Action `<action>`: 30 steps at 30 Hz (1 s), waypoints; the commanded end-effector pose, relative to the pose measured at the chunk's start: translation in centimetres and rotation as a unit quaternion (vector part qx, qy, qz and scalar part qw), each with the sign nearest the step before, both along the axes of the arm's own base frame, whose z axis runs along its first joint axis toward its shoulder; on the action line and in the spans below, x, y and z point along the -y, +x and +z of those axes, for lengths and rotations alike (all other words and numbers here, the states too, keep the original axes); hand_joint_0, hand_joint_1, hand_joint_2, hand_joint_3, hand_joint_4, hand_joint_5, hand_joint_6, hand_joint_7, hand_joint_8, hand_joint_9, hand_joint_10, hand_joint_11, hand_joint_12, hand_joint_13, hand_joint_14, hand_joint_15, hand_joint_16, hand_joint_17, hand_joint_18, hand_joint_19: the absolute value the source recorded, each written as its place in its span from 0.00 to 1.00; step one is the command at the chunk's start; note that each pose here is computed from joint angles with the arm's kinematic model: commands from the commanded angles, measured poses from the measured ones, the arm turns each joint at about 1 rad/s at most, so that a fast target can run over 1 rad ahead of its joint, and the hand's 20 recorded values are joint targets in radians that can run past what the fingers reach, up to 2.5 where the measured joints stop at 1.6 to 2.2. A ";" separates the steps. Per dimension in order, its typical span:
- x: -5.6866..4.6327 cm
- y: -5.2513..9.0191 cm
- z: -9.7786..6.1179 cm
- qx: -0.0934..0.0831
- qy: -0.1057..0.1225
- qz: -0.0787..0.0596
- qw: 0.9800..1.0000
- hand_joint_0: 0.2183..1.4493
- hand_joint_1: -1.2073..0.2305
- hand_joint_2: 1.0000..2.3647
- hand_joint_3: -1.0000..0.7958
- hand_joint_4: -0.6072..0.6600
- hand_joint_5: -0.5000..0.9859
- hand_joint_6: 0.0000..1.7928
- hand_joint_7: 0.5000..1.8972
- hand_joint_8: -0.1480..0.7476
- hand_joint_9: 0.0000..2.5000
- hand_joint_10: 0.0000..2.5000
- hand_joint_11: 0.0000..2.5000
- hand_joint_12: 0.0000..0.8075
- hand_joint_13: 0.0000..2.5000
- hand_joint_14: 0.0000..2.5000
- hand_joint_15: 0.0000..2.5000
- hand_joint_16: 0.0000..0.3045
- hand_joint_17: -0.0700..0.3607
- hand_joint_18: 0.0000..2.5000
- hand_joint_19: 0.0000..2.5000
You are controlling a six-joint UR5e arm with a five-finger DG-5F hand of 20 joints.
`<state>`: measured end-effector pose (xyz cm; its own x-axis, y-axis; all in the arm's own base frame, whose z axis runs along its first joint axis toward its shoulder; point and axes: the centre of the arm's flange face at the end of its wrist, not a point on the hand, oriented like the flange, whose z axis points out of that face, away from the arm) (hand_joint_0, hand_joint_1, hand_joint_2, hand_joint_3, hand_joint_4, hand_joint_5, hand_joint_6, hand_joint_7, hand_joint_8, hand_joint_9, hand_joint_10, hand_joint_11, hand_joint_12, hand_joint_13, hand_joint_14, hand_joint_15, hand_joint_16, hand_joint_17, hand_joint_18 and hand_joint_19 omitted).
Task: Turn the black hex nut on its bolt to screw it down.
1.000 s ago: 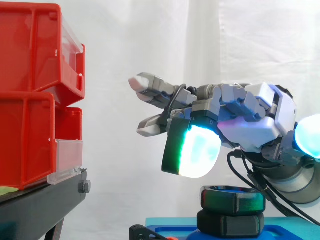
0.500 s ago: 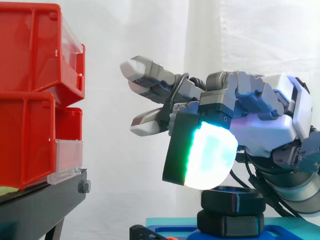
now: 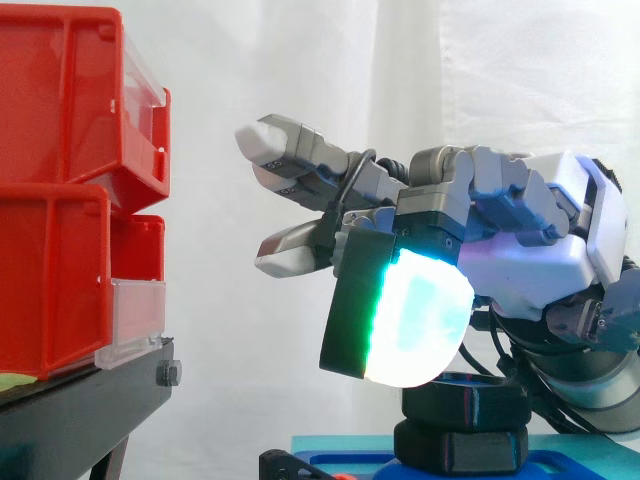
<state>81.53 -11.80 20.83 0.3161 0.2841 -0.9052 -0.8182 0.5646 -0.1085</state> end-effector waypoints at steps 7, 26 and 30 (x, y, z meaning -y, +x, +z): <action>0.6 0.7 -1.5 0.009 0.007 -0.003 1.000 0.17 0.76 0.00 0.28 0.74 0.27 0.28 0.48 0.54 0.21 0.00 0.09 0.47 0.03 0.00 0.01 0.20 0.47 0.00 0.08; 3.4 0.1 -3.2 -0.018 0.023 -0.073 0.997 0.18 0.76 0.00 0.28 0.73 0.27 0.28 0.49 0.53 0.21 0.00 0.09 0.47 0.04 0.00 0.02 0.19 0.47 0.00 0.08; 3.7 0.1 -3.3 -0.017 0.022 -0.088 0.996 0.18 0.76 0.00 0.28 0.72 0.27 0.28 0.49 0.53 0.21 0.00 0.09 0.47 0.04 0.00 0.02 0.19 0.47 0.00 0.08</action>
<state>81.62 -15.22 18.27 0.3361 0.2744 -0.9009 -0.7252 0.6858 -0.0617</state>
